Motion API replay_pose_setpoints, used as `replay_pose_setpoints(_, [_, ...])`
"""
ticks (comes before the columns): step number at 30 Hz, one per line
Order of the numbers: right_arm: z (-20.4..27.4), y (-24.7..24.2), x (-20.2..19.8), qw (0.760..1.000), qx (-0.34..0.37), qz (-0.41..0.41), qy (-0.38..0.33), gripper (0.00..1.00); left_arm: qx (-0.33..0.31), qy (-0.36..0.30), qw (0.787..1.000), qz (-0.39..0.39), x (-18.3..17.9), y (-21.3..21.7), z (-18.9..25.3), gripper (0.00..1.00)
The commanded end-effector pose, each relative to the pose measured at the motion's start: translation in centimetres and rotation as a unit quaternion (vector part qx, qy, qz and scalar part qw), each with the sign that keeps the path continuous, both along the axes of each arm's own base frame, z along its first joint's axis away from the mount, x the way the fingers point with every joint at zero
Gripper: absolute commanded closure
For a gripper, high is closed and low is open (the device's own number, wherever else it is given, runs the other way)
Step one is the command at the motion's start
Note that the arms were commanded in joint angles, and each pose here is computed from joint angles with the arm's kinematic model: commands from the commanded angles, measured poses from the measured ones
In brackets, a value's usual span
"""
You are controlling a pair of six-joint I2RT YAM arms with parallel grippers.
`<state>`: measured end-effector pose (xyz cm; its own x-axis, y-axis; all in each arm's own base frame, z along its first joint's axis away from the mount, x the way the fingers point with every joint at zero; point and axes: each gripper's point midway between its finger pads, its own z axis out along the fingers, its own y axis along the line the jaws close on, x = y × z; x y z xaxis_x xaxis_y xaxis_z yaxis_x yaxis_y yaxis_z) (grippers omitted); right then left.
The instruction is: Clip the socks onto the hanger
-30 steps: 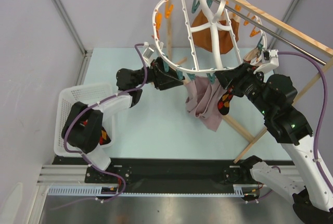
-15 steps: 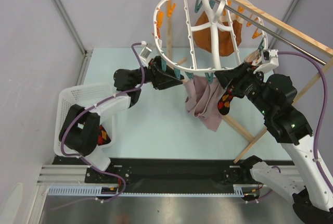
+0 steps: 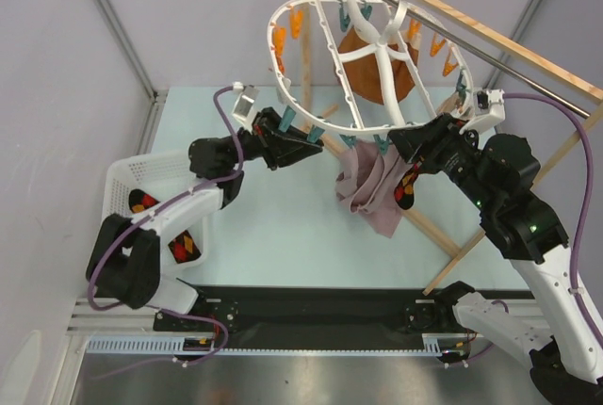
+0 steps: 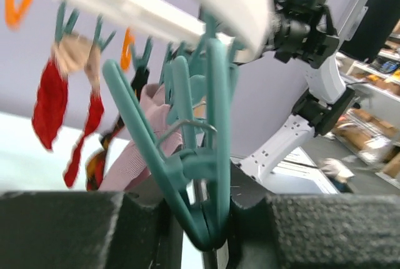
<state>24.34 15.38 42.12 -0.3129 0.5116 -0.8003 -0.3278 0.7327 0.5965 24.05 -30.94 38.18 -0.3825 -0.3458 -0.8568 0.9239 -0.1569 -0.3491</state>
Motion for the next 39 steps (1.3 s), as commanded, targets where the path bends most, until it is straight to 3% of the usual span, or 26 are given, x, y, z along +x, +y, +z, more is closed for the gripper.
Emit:
replay_pose_setpoints(1, [1.8, -0.3, -0.2, 1.000, 0.010, -0.003, -0.018, 0.39, -0.091, -0.177, 0.979, 0.043, -4.1, 2.3, 5.4, 1.00])
replay_pose_setpoints(3, [1.8, -0.1, -0.2, 1.000, 0.012, 0.000, -0.015, 0.39, -0.096, -0.196, 0.974, 0.057, -4.9, 2.8, 6.3, 1.00])
replay_pose_setpoints(5, [1.7, 0.1, -0.3, 1.000, 0.015, 0.005, -0.011, 0.39, -0.068, -0.169, 0.981, 0.072, -4.6, 2.1, 5.4, 1.00])
replay_pose_setpoints(6, [1.6, 0.1, -0.3, 1.000, 0.017, 0.006, -0.010, 0.39, -0.073, -0.219, 0.966, 0.117, -4.8, 2.5, 6.7, 1.00])
replay_pose_setpoints(7, [1.6, 0.2, -0.4, 1.000, 0.016, 0.008, -0.007, 0.39, -0.017, -0.175, 0.977, 0.119, -4.3, 0.9, 4.7, 1.00])
replay_pose_setpoints(9, [1.6, 0.2, -0.5, 1.000, 0.018, 0.008, -0.005, 0.38, 0.009, -0.218, 0.961, 0.167, -3.9, 0.2, 4.7, 1.00])
replay_pose_setpoints(13, [1.4, 0.2, -1.1, 1.000, 0.013, 0.013, 0.012, 0.37, 0.022, -0.215, 0.951, 0.220, -4.1, -0.1, 5.4, 1.00])
replay_pose_setpoints(20, [2.0, -0.3, -2.5, 0.999, 0.006, 0.015, 0.027, 0.32, 0.060, -0.211, 0.943, 0.251, -3.9, -1.1, 4.0, 1.00])
replay_pose_setpoints(23, [2.4, -0.1, -3.3, 0.999, 0.005, 0.034, 0.027, 0.31, 0.061, -0.212, 0.945, 0.241, -3.9, -1.6, 4.3, 0.89])
replay_pose_setpoints(26, [3.0, -0.1, -3.7, 0.999, 0.004, 0.039, 0.023, 0.31, 0.065, -0.210, 0.946, 0.237, -3.6, -2.1, 4.4, 0.70])
replay_pose_setpoints(33, [3.5, 0.4, -4.7, 0.998, 0.005, 0.066, 0.020, 0.31, 0.073, -0.220, 0.946, 0.227, -3.4, -2.7, 4.4, 0.53])
replay_pose_setpoints(39, [3.3, 0.3, -4.8, 0.997, -0.005, 0.070, 0.016, 0.30, 0.075, -0.238, 0.950, 0.188, -5.1, -2.9, 4.0, 0.44])
